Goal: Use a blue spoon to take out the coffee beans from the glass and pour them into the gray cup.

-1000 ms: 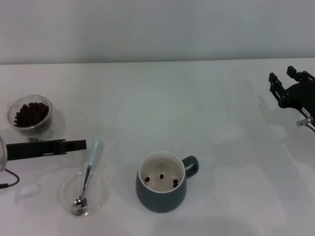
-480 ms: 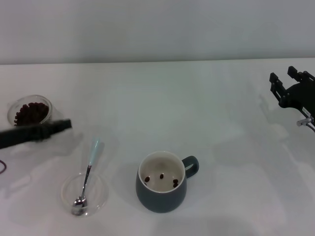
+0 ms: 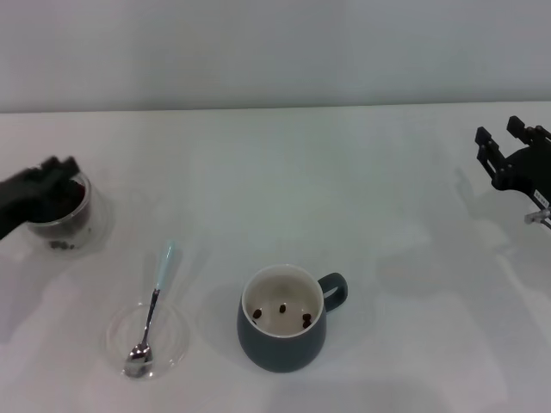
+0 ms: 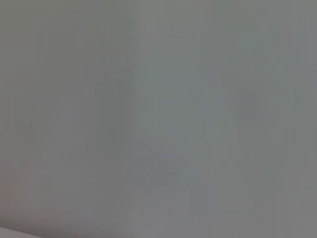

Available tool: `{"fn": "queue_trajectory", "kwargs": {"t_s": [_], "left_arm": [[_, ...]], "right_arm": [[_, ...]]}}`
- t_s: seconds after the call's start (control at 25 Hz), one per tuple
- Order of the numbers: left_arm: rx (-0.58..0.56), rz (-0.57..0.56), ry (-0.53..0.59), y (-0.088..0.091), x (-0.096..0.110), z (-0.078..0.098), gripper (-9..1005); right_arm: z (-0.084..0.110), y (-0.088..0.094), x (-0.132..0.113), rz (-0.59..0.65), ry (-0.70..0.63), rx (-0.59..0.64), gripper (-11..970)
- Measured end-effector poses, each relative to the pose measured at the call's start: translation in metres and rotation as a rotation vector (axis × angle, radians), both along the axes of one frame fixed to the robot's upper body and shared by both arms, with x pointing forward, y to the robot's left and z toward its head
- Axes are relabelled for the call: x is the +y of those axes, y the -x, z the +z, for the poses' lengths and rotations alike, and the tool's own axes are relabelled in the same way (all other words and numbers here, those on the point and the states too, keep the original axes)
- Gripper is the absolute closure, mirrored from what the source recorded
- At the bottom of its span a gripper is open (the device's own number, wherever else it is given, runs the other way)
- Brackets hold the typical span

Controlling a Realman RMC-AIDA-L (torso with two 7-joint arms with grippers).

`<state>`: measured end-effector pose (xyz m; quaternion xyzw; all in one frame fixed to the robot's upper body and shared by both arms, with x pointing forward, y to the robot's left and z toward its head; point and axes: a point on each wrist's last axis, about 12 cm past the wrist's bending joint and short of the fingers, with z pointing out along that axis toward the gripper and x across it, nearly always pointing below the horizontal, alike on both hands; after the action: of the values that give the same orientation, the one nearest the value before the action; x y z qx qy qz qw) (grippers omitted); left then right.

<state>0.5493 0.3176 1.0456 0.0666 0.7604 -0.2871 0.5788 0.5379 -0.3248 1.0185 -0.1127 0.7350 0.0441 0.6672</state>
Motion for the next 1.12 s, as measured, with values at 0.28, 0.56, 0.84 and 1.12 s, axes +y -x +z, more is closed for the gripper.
{"fn": "queue_trajectory", "kwargs": {"t_s": [0.28,0.56,0.84,1.12], "left_arm": [[-0.143,0.172,-0.05,0.015,0.006,-0.013,695],[-0.23,0.312,-0.139,0.023,0.005,-0.021,672],[-0.262,0.411,-0.153,0.028,0.009,-0.023,649],[-0.275,0.479,-0.236,0.036,0.01,-0.029,448]], "right_arm": [[0.003,0.001,0.0,0.008,-0.005,-0.033,460],[0.01,0.0,-0.004,-0.013,-0.011,-0.082,460],[0.016,0.0,-0.007,-0.014,0.029,-0.135,460],[0.016,0.005,-0.007,-0.013,0.046,-0.164,460]]}}
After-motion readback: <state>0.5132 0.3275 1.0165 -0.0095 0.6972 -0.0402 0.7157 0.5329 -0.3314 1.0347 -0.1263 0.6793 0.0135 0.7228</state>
